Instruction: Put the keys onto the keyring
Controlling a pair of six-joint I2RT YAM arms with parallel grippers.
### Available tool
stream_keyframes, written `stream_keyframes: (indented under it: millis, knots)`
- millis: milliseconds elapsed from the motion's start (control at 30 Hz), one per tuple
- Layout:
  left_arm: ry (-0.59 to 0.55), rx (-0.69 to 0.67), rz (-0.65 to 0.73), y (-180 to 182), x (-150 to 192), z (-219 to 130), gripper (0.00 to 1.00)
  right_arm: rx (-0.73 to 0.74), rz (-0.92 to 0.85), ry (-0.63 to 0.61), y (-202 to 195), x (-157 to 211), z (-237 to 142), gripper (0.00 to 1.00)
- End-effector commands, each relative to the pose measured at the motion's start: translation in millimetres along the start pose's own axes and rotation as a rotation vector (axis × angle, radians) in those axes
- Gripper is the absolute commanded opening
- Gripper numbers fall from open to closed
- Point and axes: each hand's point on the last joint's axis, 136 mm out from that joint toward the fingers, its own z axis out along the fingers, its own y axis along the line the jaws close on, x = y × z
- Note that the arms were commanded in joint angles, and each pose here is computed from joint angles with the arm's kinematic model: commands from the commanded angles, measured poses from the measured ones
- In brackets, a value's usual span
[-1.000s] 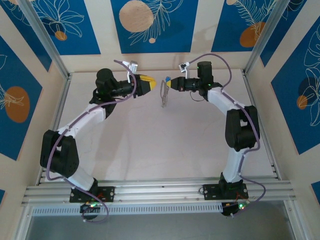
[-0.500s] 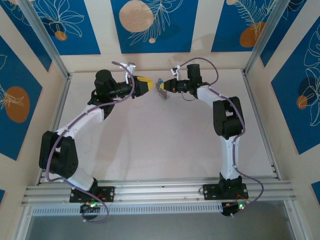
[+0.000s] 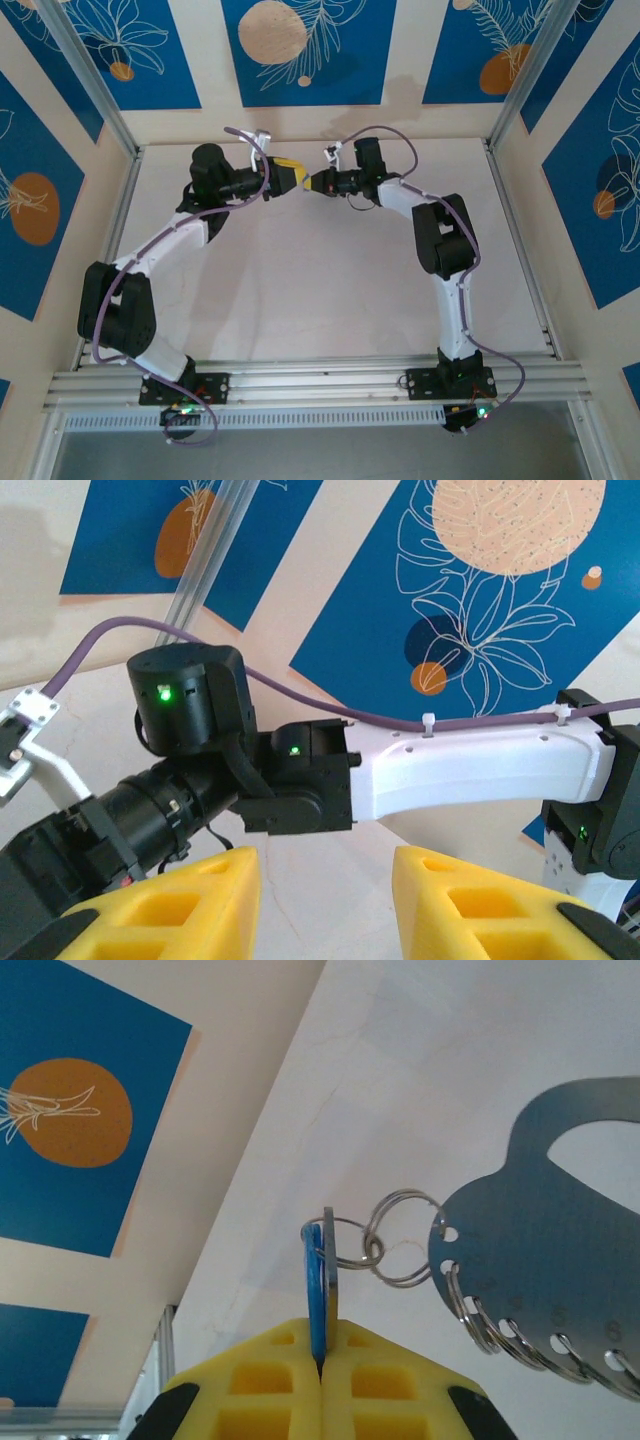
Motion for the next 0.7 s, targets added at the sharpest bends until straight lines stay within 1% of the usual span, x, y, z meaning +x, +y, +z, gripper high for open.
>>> stream_keyframes:
  millis: [0, 333, 567, 600, 667]
  knots:
    - [-0.036, 0.012, 0.04, -11.3, -13.4, -7.2, 0.39, 0.031, 0.1, 0.027, -15.7, 24.3, 14.7, 0.0]
    - [-0.015, 0.02, 0.01, -11.0, -5.1, -6.9, 0.39, 0.119, 0.24, 0.098, -35.3, 71.5, 39.1, 0.0]
    - [-0.011, 0.017, 0.001, -6.1, 1.3, -5.5, 0.39, 0.153, 0.278, 0.156, -39.5, 102.0, 51.5, 0.0]
    - [-0.011, 0.016, -0.002, -4.6, 2.3, -4.9, 0.39, 0.154, 0.281, 0.168, -38.0, 107.0, 54.3, 0.01]
    - [-0.013, 0.017, -0.005, -2.2, 3.9, -4.5, 0.39, 0.151, 0.286, 0.192, -31.9, 116.7, 59.8, 0.09]
